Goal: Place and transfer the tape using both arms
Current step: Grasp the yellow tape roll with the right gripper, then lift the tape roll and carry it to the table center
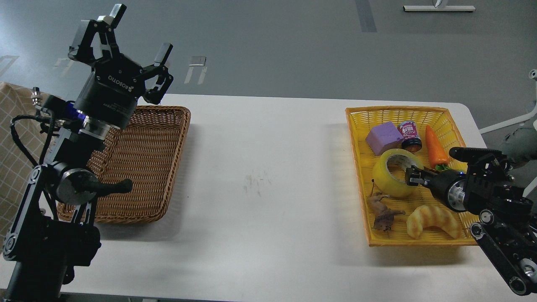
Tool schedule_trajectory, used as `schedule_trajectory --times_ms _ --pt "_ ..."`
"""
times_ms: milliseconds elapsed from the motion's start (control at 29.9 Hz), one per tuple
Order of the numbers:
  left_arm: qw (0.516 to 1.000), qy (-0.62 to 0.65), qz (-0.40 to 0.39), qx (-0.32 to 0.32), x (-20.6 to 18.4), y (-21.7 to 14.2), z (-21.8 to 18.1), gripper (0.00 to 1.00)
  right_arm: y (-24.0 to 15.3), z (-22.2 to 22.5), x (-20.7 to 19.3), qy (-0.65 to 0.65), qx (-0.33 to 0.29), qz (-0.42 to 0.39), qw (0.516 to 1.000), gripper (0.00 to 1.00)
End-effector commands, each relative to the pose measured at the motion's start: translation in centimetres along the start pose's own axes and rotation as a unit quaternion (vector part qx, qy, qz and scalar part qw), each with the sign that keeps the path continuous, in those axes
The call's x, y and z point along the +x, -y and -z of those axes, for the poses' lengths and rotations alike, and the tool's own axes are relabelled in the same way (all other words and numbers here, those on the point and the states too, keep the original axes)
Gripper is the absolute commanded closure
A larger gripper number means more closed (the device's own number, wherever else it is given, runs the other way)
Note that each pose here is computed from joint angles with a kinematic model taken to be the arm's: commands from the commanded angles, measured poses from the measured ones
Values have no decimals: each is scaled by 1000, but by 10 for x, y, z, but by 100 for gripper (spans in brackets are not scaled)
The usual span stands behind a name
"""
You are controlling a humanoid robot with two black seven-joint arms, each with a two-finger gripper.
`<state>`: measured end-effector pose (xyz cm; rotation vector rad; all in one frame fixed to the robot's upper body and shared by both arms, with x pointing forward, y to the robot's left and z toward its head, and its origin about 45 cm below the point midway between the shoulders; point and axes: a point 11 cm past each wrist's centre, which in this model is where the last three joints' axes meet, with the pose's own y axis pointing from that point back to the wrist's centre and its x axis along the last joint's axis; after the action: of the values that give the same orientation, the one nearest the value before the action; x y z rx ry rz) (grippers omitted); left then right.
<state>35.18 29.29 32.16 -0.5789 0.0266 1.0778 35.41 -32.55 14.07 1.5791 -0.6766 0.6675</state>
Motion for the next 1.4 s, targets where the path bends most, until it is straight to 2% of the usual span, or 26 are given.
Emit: schedule_trajectory --times_ms 0,134,301,334,501,568,702,769,869,1036,1370 --pt "1000 0 0 0 0 0 0 2 -6 -4 24 -4 -2 -27 1000 100" --pt "1000 0 0 1 0 -1 0 2 -21 0 77 -12 8 -86 996 100" --pt "1000 -2 0 2 0 0 1 2 -37 36 158 -23 48 -164 985 100" --pt "1000 -3 0 1 -1 0 1 2 -37 42 163 -25 53 -168 984 100" --pt "1000 0 2 0 -1 2 -1 2 -24 126 179 -66 124 -167 976 100" --pt "1000 7 2 2 1 2 -3 2 -10 166 174 -89 148 -146 974 100" --pt "1000 9 3 3 2 1 -4 2 6 216 160 -96 176 -117 973 100" --pt "1000 11 1 2 5 -1 -5 2 26 240 131 -99 180 -74 976 100" --pt "1000 13 -2 -1 7 -2 -8 2 39 234 114 -113 161 -49 979 100" --pt "1000 14 -5 -4 9 -3 -10 2 54 227 63 -158 143 1 977 100" --pt "1000 12 -6 -5 9 -3 -8 2 55 225 47 -153 145 14 977 100"
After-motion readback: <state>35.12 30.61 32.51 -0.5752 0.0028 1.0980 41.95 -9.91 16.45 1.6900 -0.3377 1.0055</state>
